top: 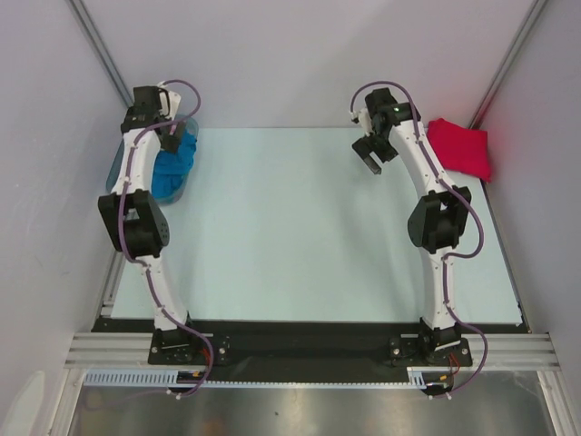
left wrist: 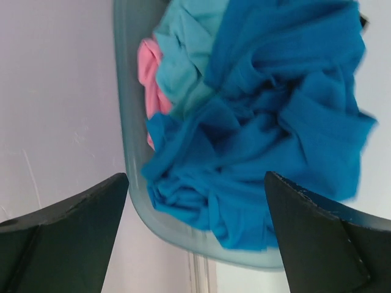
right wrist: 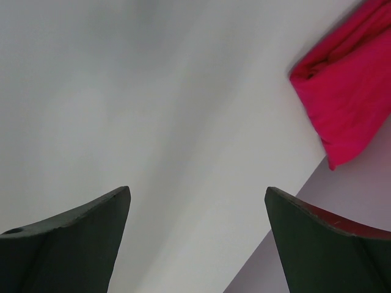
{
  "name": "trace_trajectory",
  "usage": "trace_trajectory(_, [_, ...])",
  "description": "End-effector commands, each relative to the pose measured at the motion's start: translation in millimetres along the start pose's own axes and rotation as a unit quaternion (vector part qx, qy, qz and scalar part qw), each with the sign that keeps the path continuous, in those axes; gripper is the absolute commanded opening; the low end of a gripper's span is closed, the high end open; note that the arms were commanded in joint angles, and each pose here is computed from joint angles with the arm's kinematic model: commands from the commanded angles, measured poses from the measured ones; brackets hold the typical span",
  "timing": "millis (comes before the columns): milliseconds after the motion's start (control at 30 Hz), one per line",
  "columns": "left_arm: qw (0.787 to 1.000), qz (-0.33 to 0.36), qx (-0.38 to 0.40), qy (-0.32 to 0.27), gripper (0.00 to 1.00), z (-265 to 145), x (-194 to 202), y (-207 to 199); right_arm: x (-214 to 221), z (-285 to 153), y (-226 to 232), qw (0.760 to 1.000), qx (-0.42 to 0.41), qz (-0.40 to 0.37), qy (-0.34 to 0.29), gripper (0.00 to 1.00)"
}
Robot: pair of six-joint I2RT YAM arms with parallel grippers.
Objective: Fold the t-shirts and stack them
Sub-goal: Grab the tshirt from the pile
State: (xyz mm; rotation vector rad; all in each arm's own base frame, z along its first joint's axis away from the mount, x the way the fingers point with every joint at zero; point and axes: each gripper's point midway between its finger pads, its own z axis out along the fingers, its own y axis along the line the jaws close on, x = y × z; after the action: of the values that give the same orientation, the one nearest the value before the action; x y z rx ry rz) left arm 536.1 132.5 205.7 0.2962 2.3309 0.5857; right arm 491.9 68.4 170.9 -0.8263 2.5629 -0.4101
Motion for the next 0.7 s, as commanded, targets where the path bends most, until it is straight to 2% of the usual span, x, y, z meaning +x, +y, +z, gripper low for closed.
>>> trace_trajectory(0, [0.995,-0.02,-0.077,-0.064,1.0,-21,-55,47,3,-2,-39,0.998,0.063,0.024,-0.002,1.0])
trace_trajectory(67, [0.992,-0.022,-0.094,-0.075,1.0,-25,-68,60,4,0,-52,0.995,0.087,0.041,-0.003,1.0])
trace_trajectory(167, [0.994,0.005,-0.085,-0.073,1.0,-14,-70,52,10,2,-74,0.99,0.127,0.065,0.003,1.0])
trace_trajectory(333, [0.995,0.035,-0.078,-0.052,1.0,5,-56,45,16,3,-105,0.975,0.207,0.083,0.016,1.0])
trace_trajectory(400, [0.996,0.047,-0.052,-0.049,1.0,12,-48,34,16,0,-113,0.969,0.228,0.091,0.017,1.0])
trace_trajectory(533, [0.998,0.038,-0.04,-0.044,1.0,15,-39,30,18,-3,-134,0.955,0.277,0.1,0.02,1.0])
trace_trajectory(667, [0.998,0.024,-0.025,-0.061,1.0,10,-45,25,26,4,-141,0.961,0.25,0.118,0.015,1.0])
